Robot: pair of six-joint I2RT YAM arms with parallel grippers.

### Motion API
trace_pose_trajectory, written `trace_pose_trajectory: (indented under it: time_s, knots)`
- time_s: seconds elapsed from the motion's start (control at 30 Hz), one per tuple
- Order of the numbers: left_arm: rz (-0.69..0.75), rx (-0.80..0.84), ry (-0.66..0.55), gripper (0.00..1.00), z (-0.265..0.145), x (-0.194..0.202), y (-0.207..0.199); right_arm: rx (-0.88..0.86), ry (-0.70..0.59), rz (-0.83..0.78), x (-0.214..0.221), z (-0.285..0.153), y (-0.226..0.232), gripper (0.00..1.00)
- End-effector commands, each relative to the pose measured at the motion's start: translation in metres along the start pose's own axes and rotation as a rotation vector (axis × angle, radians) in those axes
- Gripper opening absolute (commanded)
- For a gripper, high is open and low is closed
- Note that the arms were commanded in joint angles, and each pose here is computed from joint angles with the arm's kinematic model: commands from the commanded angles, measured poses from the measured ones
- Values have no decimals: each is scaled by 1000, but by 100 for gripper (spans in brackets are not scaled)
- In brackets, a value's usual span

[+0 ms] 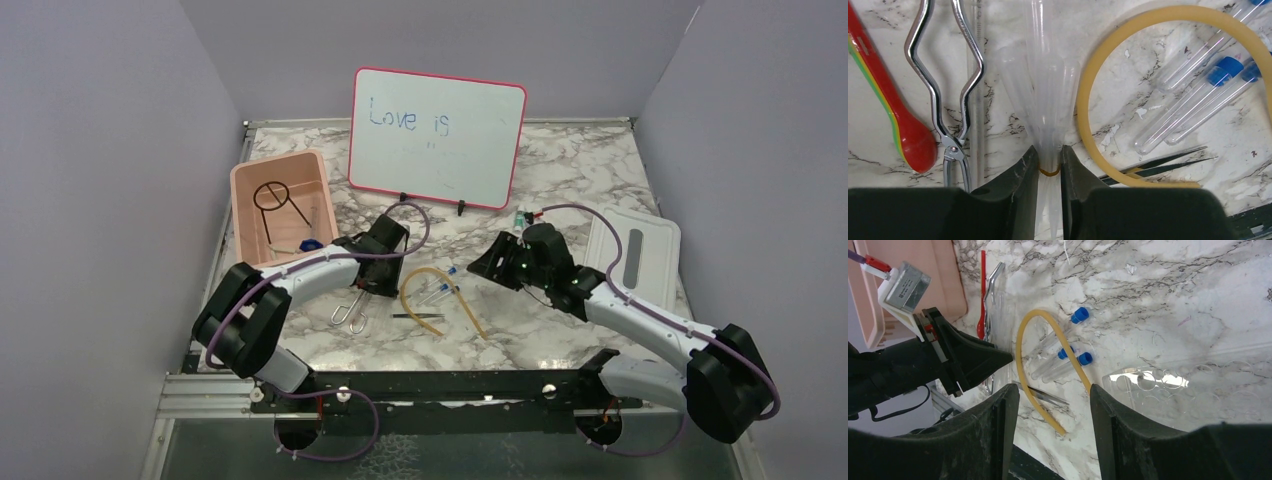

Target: Organize the chemistry lab equipment

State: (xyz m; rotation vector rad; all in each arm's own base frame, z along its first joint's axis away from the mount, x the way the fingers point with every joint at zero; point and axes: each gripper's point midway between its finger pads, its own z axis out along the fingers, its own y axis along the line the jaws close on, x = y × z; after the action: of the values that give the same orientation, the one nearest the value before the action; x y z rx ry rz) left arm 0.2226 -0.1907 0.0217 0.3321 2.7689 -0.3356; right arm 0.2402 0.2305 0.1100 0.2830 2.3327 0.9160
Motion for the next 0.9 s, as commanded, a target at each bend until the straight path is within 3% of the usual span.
trace_pose_trajectory:
  time_s: [0.0,0.3,0.43,0.7,0.87]
  knots:
    - [22,-5,4,17,-1,0,-4,-47,-10,8,-2,-2,10,58]
    - [64,58,-219,15,-74,-54,-24,-64,-47,2,-11,-14,18,58]
    - [96,-14,-348,15,-121,-87,-16,-68,-61,3,-14,-18,19,58]
    - [-2,-186,-547,15,-199,-155,49,-84,-40,-17,-16,-18,29,58]
    - [-108,-250,-564,14,-217,-169,104,-84,-41,-33,-21,-19,35,58]
